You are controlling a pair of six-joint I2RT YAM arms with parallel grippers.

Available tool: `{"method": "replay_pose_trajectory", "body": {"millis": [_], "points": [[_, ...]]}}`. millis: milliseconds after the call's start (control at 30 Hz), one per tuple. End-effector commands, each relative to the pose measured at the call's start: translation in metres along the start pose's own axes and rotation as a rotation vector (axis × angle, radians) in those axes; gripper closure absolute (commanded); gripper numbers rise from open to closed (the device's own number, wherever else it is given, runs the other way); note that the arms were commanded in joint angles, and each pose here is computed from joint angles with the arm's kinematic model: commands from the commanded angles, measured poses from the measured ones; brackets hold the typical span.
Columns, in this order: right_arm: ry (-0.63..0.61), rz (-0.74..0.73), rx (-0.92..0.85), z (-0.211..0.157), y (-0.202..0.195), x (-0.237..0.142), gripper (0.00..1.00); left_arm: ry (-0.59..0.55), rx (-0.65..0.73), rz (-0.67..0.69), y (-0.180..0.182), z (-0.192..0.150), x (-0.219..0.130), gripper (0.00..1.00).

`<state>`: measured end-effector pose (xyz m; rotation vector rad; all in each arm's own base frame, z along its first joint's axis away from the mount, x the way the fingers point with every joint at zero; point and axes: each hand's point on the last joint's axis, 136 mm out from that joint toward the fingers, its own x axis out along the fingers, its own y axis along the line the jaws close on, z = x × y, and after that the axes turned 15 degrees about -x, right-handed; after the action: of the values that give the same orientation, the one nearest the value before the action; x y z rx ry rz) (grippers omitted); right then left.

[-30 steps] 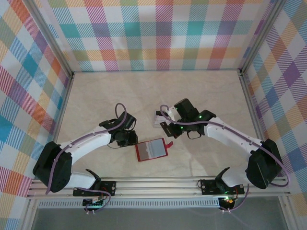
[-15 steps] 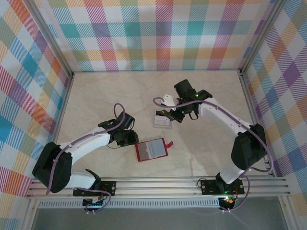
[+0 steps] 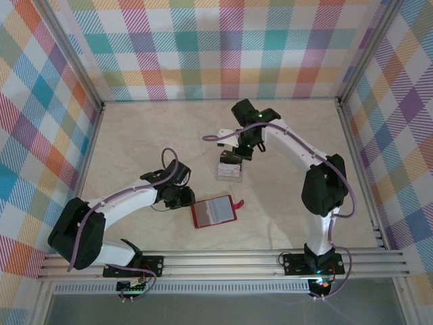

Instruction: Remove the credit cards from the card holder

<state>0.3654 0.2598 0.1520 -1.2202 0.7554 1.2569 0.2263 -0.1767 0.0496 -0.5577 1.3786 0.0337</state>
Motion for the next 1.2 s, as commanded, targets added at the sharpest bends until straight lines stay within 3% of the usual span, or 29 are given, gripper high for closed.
{"method": "replay_pose_trajectory", "body": {"millis": [0,733,800,933,1167], "points": [[0.042,0.045,-0.057,-0.005,0.002,0.002,1.0,-0.003,-0.014,-0.001,0.003,0.001,-0.001,0.68],[0.061,0.203,-0.06,0.002,0.013,0.048,0.98,-0.007,-0.001,0.033,0.007,0.002,-0.008,0.68],[0.076,0.156,-0.052,0.002,0.002,0.051,0.87,-0.008,-0.003,0.034,0.008,0.001,-0.008,0.68],[0.152,-0.049,-0.015,-0.006,-0.041,0.046,0.83,-0.015,-0.007,0.038,0.011,0.001,-0.008,0.68],[0.104,-0.285,0.054,0.003,-0.071,-0.002,0.73,-0.038,-0.003,0.035,0.011,0.005,-0.012,0.68]]}}
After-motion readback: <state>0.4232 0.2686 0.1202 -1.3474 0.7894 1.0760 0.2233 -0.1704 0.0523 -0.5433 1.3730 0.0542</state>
